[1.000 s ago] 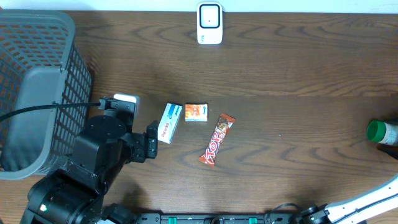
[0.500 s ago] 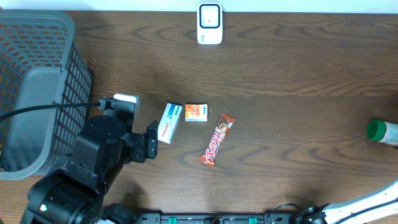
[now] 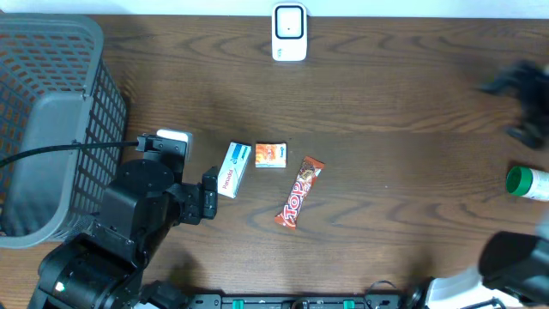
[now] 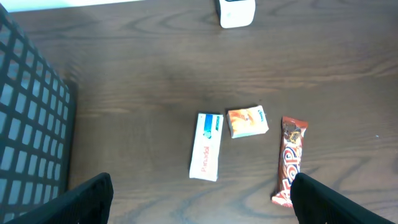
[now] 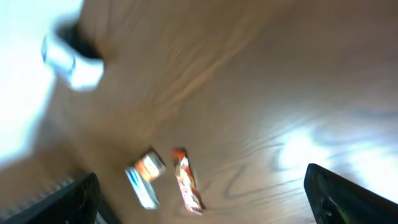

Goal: Scan the item barcode
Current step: 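Release the jar and bring the right gripper back to center, then grasp the red Top chocolate bar by its end with the right gripper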

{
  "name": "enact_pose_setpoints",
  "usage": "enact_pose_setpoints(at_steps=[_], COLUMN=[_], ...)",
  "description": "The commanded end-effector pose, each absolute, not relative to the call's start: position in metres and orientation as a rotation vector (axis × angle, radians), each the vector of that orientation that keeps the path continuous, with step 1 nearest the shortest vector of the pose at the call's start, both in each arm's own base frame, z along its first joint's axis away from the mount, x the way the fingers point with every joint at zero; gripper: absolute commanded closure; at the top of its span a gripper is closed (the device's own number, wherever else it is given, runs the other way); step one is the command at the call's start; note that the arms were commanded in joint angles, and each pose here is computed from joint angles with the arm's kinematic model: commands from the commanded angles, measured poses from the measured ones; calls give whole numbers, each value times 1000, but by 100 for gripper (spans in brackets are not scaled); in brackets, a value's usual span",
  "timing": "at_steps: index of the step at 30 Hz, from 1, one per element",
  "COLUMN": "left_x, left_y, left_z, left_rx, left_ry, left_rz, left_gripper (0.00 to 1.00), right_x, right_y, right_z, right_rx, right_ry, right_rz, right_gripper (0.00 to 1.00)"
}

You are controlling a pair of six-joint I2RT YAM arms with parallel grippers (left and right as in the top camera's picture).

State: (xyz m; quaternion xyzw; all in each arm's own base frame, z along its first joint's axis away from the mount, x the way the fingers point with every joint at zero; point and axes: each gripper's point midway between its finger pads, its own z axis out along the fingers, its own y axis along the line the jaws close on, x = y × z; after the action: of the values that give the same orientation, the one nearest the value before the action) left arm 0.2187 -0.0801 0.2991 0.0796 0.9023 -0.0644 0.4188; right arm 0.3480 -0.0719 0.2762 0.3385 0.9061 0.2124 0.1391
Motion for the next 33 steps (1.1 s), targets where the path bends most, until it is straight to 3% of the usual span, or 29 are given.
enact_pose_setpoints(at_steps=[1,12,27,33], left_x=[218,218,218,218], left_y=[-79,-79,-79,-79], left_z=[301,301,301,301], left_rx=[181,181,181,181], left_ry=[2259,2259,2259,2259], left_rz=[-168,-168,-168,-168], left_gripper=[9,9,9,9], right_x=[362,362,300,293], right_y=[-12,147,202,201], right_z=[260,147,25,6], right_rx=[884,592,550,458], right_ry=[2739,3129,3286,3289], right_rz=[558,409,360,364], right_gripper=[1,1,1,9])
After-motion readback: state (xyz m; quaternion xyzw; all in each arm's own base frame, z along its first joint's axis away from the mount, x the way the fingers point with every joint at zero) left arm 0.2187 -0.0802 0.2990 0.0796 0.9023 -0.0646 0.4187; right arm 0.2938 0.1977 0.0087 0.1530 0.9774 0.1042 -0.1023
